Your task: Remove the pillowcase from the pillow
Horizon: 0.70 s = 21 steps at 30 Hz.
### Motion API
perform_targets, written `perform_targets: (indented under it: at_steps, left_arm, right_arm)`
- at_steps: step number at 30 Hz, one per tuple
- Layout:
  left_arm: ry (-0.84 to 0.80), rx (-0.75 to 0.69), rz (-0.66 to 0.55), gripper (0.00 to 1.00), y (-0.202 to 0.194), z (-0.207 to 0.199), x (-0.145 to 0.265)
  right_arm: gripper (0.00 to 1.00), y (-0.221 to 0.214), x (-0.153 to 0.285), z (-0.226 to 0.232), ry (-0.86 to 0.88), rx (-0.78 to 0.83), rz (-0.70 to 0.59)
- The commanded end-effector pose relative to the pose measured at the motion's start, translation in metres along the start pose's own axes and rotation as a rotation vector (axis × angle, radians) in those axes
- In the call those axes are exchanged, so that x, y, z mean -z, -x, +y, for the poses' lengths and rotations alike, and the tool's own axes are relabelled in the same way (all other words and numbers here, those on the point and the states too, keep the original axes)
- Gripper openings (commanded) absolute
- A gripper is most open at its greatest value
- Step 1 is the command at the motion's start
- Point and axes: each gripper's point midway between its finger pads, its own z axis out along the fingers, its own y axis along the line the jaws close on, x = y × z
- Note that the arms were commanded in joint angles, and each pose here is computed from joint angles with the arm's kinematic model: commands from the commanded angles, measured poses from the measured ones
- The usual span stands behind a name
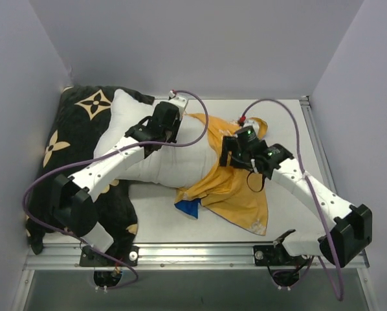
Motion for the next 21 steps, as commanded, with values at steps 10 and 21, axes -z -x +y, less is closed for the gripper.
perform_targets:
  at_steps: [10,21]
  left_arm:
    - [-0.124,-0.056,-0.331,0.00,0.039,-0.039,0.081]
    - [-0.105,-0.039,-0.366,0.00,0.043,-0.034,0.088]
  right_arm:
    - [0.83,0.156,0.034,0.060,0.151,0.219,-0.074]
    - [0.67,0.108,-0.023,0.069,0.171,0.269,0.187]
